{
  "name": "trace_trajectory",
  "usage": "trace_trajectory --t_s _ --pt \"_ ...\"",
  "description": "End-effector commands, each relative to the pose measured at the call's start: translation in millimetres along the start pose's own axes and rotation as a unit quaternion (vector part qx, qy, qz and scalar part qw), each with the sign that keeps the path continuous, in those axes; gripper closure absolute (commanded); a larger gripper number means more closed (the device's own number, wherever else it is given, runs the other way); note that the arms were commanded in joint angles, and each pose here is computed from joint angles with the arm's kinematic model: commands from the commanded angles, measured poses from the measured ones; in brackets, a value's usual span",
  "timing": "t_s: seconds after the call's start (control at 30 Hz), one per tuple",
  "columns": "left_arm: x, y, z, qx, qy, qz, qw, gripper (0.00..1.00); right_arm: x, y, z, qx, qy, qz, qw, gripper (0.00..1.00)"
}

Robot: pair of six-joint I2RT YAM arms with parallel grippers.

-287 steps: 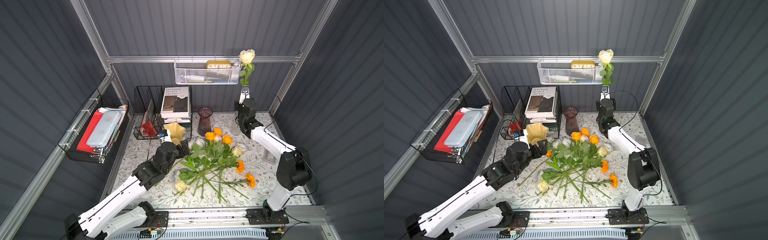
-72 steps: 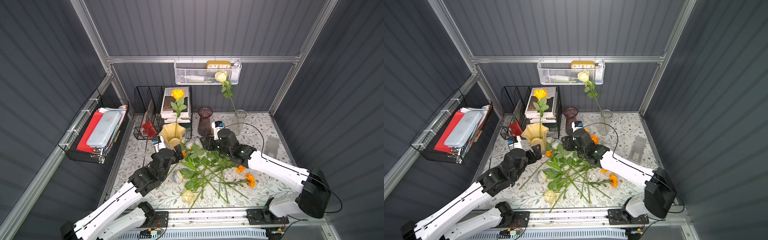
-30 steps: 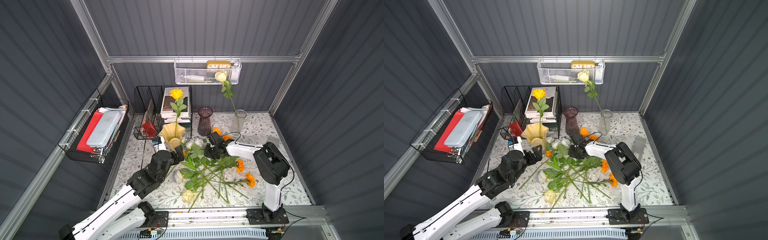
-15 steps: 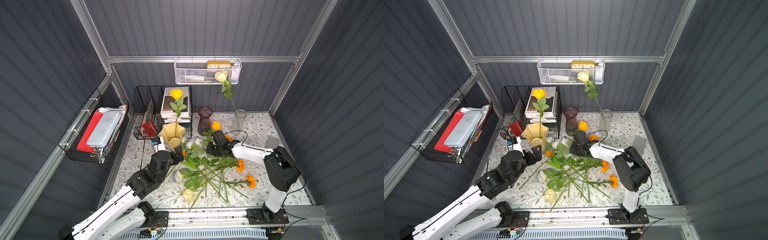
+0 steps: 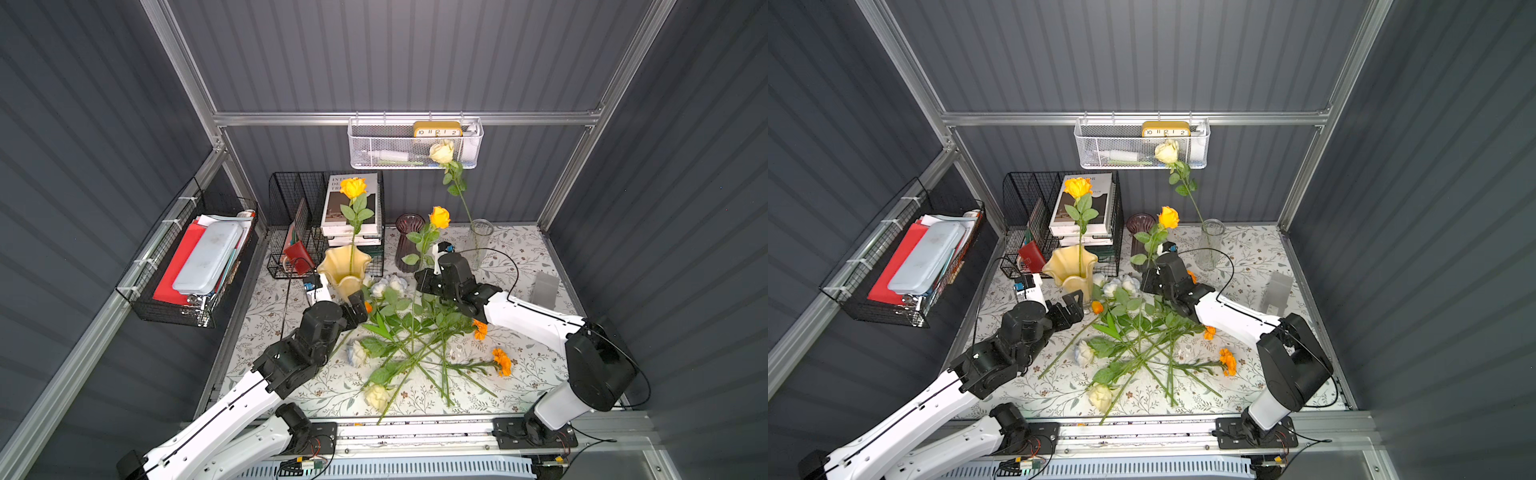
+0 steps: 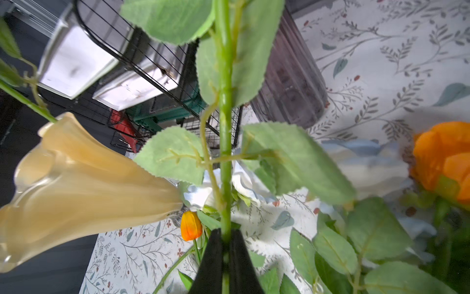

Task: Arrange the flowers in different vases according to their colors
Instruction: Pick up the flower at the center of the board, then insert the flower into the vase.

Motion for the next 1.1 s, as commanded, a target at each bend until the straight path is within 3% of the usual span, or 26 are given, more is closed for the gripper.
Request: trace_trajectory --t_s 0.0,0.33,0.57,0.7,0.83,1.07 --pt "-1.9 -3.6 4.6 -0.016 0.011 0.002 1.0 0.01 10.9 23.6 20.7 0.04 0.039 -0.052 0.997 1.0" --pt "-5.9 -4.8 3.0 -0.018 0.012 0.004 1.0 0.01 43.1 52.7 87.0 0.108 0.127 -0.083 0.982 1.0" --pt "-6.1 -1.9 1.3 -0.019 0.011 0.0 1.0 0.01 80.6 81.1 141.5 0.161 0.175 -0.134 0.962 1.0" --pt "-1.3 4.4 8.7 -0.004 0.029 -0.012 1.0 0.01 114.0 108.5 181.3 0.167 0.22 -0.179 0.944 1.0" --pt "4.1 3.9 34.4 0.022 0.102 -0.017 0.994 0.01 141.5 129.4 222.4 0.168 0.273 -0.224 0.92 1.0" --pt "8.9 -1.1 49.6 0.036 0.144 -0.005 0.989 0.01 158.1 159.6 268.1 0.168 0.318 -0.318 0.877 1.0"
Point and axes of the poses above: each gripper's point midway between its finger pads, its own x axis back along the fingers, its own z axis along the line the jaws close on, y = z × x, the point moved 1 cm from there along x, back along the fingers, and after that the axes turned 10 degrees about -x, right-handed, at the moved point
